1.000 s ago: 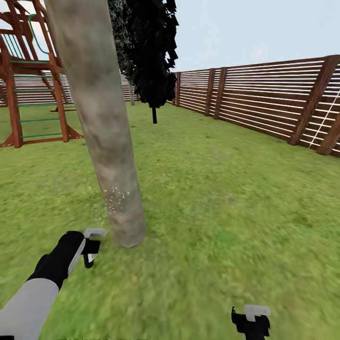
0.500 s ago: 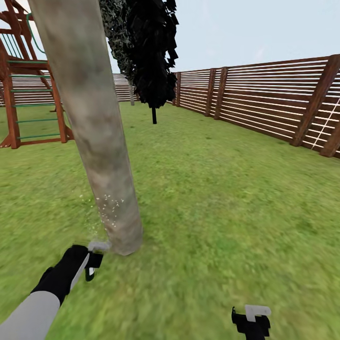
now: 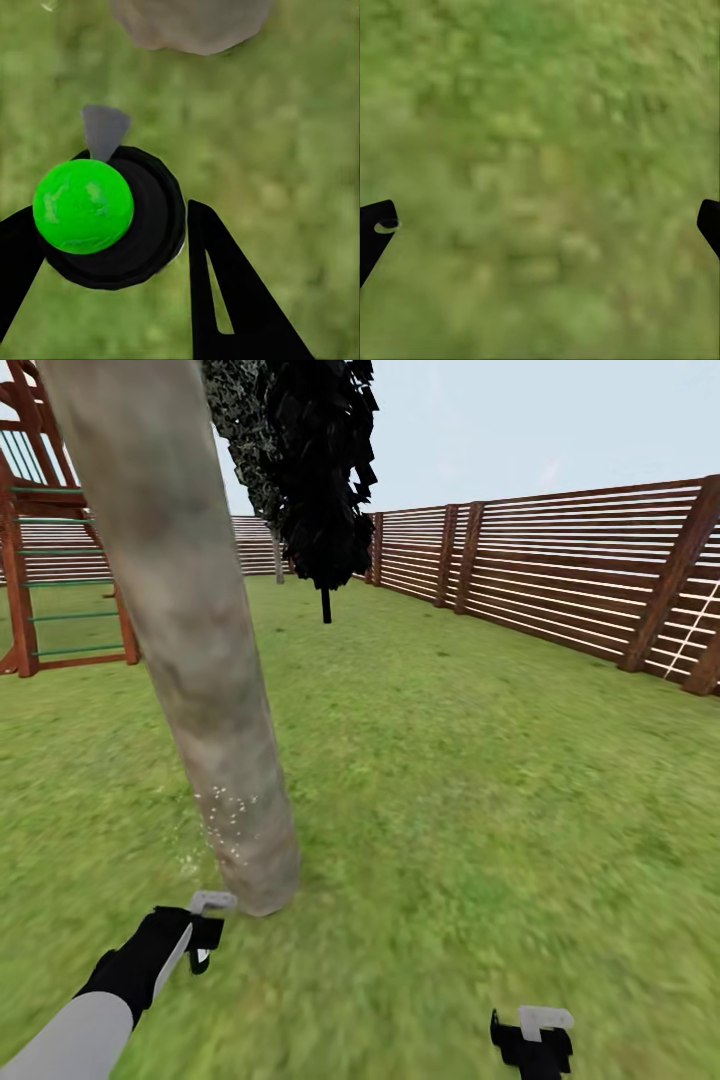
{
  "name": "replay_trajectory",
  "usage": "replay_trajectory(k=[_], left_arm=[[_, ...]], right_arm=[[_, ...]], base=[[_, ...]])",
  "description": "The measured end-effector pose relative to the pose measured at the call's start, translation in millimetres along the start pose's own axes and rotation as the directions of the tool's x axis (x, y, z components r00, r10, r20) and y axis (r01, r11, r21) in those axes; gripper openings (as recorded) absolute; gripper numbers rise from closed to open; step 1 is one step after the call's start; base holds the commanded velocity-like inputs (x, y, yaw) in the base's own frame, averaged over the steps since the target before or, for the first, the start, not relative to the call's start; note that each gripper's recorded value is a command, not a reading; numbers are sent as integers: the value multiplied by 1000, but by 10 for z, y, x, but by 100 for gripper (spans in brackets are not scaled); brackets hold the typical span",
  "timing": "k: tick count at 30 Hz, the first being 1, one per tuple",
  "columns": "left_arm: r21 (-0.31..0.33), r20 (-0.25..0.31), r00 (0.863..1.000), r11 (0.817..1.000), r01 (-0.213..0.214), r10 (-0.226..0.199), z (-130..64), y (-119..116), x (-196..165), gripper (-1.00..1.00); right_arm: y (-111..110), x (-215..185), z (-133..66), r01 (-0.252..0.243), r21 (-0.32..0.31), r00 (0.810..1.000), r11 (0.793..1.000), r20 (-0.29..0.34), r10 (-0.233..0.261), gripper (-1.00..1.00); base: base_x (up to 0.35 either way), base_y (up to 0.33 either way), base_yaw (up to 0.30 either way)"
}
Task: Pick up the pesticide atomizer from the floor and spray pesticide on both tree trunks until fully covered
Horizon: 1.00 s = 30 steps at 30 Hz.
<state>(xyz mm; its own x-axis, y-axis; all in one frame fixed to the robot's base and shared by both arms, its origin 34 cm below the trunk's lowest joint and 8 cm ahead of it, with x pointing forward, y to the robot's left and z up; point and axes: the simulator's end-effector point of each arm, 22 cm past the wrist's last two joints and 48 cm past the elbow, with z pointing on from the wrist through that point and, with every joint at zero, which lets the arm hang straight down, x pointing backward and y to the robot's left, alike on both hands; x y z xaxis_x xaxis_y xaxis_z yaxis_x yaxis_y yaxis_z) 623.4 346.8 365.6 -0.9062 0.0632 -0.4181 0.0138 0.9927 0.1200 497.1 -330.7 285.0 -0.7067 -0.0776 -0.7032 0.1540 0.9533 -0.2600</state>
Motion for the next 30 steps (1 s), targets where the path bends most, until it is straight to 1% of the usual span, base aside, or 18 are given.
replay_trajectory(k=[2,4,5,7,8,10,12,13,15,16,17,18,20,21,22,24,25,30], left_arm=[[7,8,1000,1000,-3,3,27,-50,20,-100],[51,-22,1000,999,2,-1,89,-342,172,-100],[54,-27,1000,999,-3,5,98,-384,201,-100],[46,-23,1000,999,-4,5,105,-327,203,-100],[33,-22,1000,999,-6,7,105,-237,202,-100],[-26,-18,1000,1000,-9,8,84,180,187,-100],[-37,-21,1000,999,3,-4,81,307,208,-100],[-28,-24,1000,1000,8,-9,90,256,226,-100],[36,-29,1000,999,11,-9,117,-204,242,-100],[47,-33,999,999,4,-3,123,-308,258,-100],[50,-36,999,999,1,1,126,-335,269,-100],[48,-39,999,999,0,2,129,-329,285,-100],[-14,-53,999,1000,-12,11,136,102,378,-100],[-16,-55,998,1000,-3,2,137,151,406,-100],[-17,-50,999,1000,-1,0,138,168,407,-100],[-10,-7,1000,1000,-2,2,146,122,322,-100],[-9,0,1000,1000,-2,2,146,114,309,-100],[-9,3,1000,1000,1,-1,151,118,317,-100]], right_arm=[[0,-1,0,0,0,1000,1000,0,0,100],[0,6,-2,0,0,1000,1000,-1,0,100],[0,7,-3,0,0,1000,1000,-1,0,100],[0,6,-3,0,0,1000,1000,-1,0,100],[0,6,-3,0,0,1000,1000,-1,0,100],[1,4,-2,0,0,1000,1000,0,0,100],[0,7,-3,0,0,1000,1000,-1,0,100],[-1,6,-2,0,0,1000,1000,-1,0,100],[-2,7,-3,0,0,1000,1000,-1,0,100],[-1,6,-2,0,0,1000,1000,-1,0,100],[-1,6,-3,0,0,1000,1000,-1,0,100],[0,7,-3,0,0,1000,1000,-1,0,100],[1,5,-2,1,0,1000,1000,-1,-1,100],[0,6,-3,0,0,1000,1000,-1,0,100],[0,7,-3,0,0,1000,1000,-1,0,100],[-1,6,-3,0,0,1000,1000,-1,0,100],[0,7,-3,0,0,1000,1000,-1,0,100],[2,5,-3,0,0,1000,1000,-1,0,100]], base=[[79,0,0],[8,0,0],[2,0,0],[0,0,0],[0,0,0],[0,0,0],[0,0,0],[0,0,0],[0,0,0],[0,0,0],[0,0,0],[106,-59,0],[202,-146,0],[221,-178,0],[209,-196,0],[80,-250,0],[22,-267,0],[4,-272,0]])
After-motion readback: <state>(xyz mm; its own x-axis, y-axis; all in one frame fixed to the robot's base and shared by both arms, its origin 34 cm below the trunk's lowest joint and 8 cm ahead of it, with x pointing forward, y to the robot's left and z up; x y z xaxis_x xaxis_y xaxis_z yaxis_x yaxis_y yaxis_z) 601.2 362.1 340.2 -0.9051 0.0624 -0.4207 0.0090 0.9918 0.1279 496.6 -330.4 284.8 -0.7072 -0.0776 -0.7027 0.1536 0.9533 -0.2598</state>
